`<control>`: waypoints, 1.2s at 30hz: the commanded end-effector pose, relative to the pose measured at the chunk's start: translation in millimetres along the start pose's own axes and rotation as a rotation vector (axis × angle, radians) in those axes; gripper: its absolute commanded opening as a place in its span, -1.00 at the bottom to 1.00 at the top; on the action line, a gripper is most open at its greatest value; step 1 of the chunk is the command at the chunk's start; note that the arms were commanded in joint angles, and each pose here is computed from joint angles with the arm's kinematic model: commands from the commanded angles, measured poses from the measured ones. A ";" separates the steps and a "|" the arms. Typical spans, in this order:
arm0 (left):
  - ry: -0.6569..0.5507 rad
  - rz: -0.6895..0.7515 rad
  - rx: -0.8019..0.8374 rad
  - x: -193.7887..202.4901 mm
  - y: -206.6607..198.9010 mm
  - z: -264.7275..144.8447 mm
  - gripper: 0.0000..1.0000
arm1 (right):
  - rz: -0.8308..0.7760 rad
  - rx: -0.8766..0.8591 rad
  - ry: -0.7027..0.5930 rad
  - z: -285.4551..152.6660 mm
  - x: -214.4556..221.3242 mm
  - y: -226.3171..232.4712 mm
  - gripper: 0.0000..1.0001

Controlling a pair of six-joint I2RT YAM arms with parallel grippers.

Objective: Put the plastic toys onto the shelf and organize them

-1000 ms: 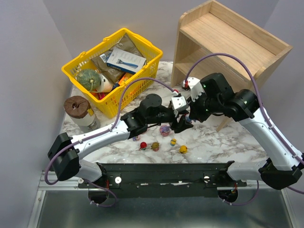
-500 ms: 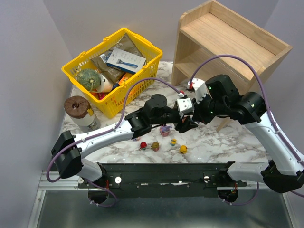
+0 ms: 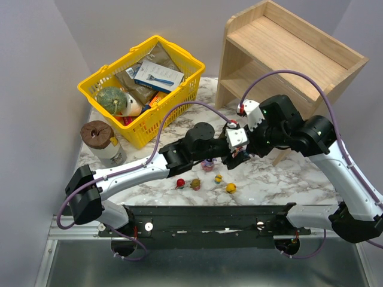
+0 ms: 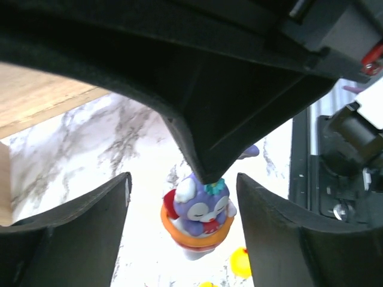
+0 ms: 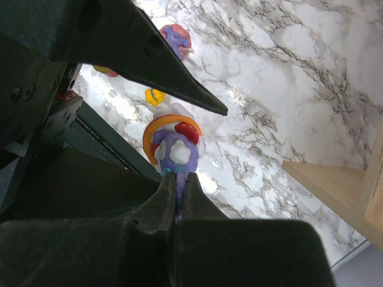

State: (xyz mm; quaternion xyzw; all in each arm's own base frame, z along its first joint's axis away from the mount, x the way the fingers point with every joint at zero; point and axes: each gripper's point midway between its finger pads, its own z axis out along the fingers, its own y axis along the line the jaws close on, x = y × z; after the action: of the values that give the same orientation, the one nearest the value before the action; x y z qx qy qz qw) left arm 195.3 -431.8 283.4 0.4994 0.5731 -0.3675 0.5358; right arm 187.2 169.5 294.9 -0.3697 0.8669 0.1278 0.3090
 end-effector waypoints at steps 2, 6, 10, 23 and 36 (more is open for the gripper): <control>0.133 0.024 -0.033 43.6 1.1 -3.3 0.75 | 0.015 -0.008 -0.135 -21.3 -26.9 3.5 -0.99; 0.128 0.029 -0.021 45.6 -1.6 -2.9 0.82 | 0.022 -0.011 -0.147 -23.5 -30.3 4.2 -0.99; 0.119 0.037 -0.022 46.0 -2.7 -6.3 0.88 | 0.023 0.002 -0.162 -27.0 -32.2 2.2 -0.99; 0.019 0.037 -0.056 19.5 -0.3 -18.9 0.97 | 0.022 -0.028 -0.183 -31.8 -35.6 7.7 -0.99; -0.098 0.058 -0.112 -23.0 10.0 -30.0 0.87 | 0.031 -0.056 -0.166 -24.9 -36.0 12.3 -0.99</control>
State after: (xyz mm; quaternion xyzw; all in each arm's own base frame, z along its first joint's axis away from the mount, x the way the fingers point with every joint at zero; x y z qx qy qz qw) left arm 190.8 -405.5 276.4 0.4932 0.5732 -0.3396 0.5594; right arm 186.1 177.0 328.4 -0.3537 0.8490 0.1632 0.3569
